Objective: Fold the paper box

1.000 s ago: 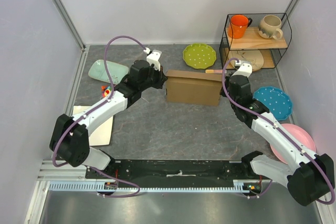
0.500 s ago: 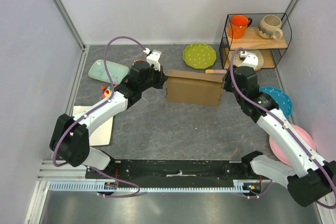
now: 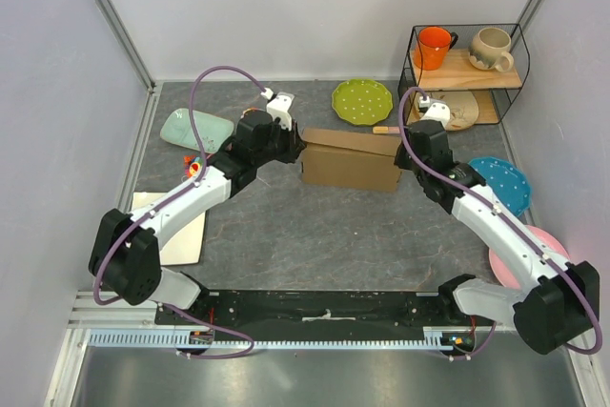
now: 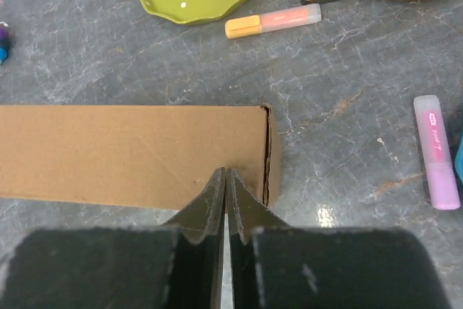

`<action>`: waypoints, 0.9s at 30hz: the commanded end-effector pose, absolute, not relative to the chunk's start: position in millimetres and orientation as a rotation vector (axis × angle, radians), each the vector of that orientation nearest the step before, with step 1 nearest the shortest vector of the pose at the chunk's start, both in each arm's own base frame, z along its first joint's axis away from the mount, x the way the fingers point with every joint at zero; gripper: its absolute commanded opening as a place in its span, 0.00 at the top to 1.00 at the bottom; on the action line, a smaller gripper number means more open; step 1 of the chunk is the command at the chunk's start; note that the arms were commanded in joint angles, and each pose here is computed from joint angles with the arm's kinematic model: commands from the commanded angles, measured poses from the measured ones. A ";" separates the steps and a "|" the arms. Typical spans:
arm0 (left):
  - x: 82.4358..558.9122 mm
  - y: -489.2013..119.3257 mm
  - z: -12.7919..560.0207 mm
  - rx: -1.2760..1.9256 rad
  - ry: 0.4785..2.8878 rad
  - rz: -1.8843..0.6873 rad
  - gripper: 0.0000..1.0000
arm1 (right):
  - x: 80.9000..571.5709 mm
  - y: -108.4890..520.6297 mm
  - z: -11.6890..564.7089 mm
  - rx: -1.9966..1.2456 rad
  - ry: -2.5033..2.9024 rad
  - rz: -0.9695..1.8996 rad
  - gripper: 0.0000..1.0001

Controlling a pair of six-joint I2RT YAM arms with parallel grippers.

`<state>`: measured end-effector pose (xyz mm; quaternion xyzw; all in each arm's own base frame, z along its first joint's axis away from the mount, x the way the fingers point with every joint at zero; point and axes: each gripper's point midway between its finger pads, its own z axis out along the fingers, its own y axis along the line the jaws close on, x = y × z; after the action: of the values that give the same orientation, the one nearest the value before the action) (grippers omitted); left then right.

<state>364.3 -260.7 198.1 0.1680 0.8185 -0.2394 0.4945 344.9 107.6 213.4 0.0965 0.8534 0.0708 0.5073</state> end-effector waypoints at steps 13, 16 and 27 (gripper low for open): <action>342.0 -228.2 263.7 0.370 1.941 -0.504 0.69 | 340.9 104.0 175.0 0.251 2.122 0.131 0.91; 345.2 -236.9 300.1 0.337 1.842 -0.579 0.68 | 341.1 103.6 176.2 0.246 2.119 0.128 0.91; 365.4 -281.3 266.4 0.358 1.892 -0.776 0.77 | 336.7 106.6 170.9 0.232 2.138 0.147 0.91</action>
<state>362.4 -267.6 297.1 0.1559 0.7662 -0.2942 0.5496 352.4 109.9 205.0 0.1091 0.8422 0.0799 0.5219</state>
